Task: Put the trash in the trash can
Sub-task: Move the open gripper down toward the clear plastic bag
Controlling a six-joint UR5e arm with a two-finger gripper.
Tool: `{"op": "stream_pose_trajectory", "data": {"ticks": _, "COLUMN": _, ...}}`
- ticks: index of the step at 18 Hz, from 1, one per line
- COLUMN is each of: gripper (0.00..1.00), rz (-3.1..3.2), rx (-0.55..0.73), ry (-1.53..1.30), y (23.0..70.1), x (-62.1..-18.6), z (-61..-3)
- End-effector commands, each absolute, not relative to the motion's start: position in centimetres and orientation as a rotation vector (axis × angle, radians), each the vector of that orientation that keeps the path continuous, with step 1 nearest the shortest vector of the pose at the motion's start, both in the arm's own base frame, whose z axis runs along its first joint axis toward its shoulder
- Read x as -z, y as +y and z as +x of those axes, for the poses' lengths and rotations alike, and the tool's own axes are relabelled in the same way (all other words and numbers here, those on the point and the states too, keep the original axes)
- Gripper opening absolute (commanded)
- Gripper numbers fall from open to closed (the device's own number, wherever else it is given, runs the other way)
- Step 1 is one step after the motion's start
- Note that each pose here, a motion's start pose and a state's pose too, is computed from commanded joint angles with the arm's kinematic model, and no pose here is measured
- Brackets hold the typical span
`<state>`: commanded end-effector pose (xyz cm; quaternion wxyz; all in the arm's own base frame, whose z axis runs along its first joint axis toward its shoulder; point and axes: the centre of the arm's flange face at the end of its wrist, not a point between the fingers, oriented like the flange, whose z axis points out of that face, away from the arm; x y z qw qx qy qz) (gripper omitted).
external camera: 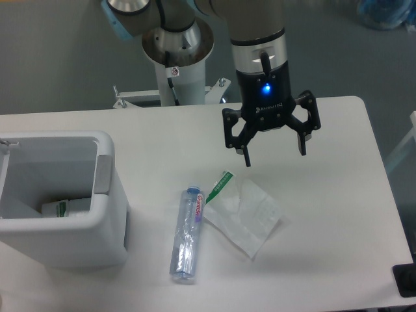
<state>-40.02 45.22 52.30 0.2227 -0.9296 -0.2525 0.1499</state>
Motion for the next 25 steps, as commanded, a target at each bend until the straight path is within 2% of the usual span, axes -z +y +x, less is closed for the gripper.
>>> {"op": "stream_pose_trajectory", "data": {"ticks": 2, "gripper": 1.0, "rz": -2.585, "rx": -0.416, "ry": -0.681, "y": 45.3, "x": -51.8, "z": -40.2}}
{"op": "stream_pose_trajectory", "data": {"ticks": 8, "gripper": 1.0, "rz": -2.575, "rx": -0.404, "ry": -0.726, "y": 44.4, "x": -45.9, "z": -41.9}}
{"op": "stream_pose_trajectory", "data": {"ticks": 17, "gripper": 1.0, "rz": -2.693, "rx": -0.215, "ry": -0.771, "y": 44.6, "x": -35.7, "z": -44.3}}
{"op": "stream_pose_trajectory", "data": {"ticks": 25, "gripper": 1.0, "rz": -2.738, "rx": -0.089, "ry": -0.811, "y": 42.4, "x": -30.8, "z": -46.7}}
